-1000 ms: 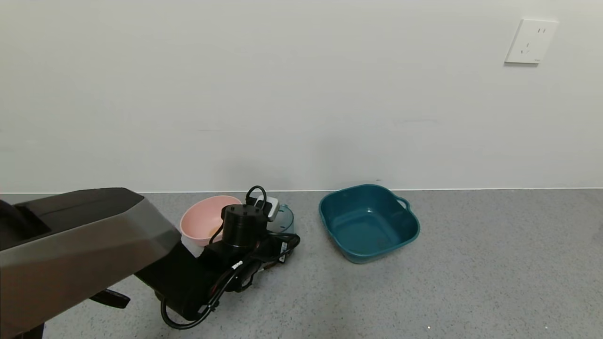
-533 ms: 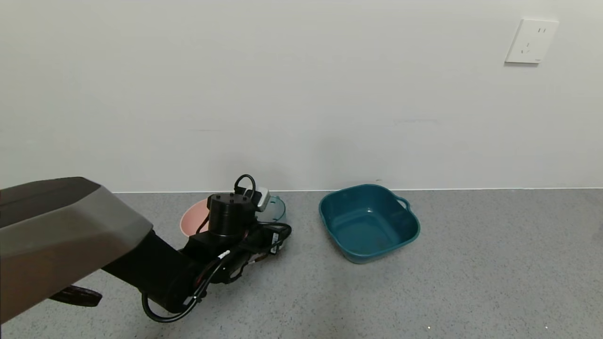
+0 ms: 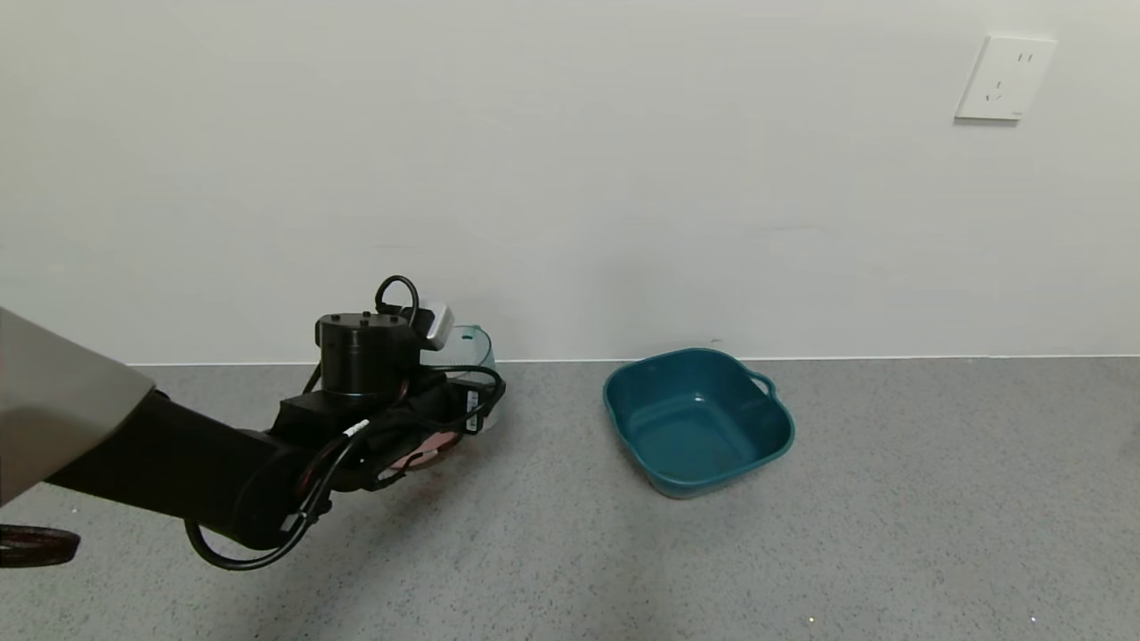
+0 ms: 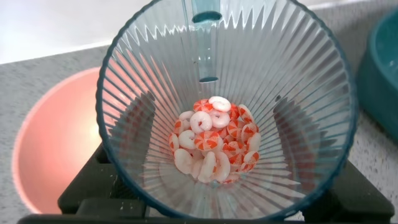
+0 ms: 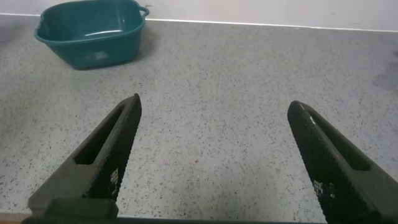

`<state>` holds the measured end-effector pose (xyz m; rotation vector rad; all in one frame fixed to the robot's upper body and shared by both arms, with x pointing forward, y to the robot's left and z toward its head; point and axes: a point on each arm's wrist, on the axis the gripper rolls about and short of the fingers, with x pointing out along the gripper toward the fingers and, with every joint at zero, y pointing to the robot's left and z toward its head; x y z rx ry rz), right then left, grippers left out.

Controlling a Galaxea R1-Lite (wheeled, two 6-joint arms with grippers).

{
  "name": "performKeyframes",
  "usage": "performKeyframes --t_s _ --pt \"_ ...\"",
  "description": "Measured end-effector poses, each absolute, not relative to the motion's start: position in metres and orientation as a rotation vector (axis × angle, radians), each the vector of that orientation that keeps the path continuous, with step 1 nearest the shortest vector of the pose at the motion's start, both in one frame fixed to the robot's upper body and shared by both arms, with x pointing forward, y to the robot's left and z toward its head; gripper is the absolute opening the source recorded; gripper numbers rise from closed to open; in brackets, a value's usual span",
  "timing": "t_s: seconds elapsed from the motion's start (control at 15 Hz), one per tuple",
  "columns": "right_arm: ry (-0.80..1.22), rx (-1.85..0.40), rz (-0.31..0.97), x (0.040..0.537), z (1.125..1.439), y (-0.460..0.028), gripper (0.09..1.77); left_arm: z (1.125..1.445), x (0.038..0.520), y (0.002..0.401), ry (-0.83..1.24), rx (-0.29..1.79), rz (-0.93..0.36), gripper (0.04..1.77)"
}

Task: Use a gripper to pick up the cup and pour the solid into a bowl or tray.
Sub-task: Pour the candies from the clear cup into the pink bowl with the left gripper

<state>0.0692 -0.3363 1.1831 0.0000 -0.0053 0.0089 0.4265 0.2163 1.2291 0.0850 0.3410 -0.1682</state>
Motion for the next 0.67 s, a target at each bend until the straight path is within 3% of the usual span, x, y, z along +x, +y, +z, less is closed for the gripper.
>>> performKeyframes --t_s 0.67 --pt "-0.005 0.0 0.009 0.069 1.183 -0.336 1.71 1.259 0.431 0.25 0.251 0.104 -0.073 1.33"
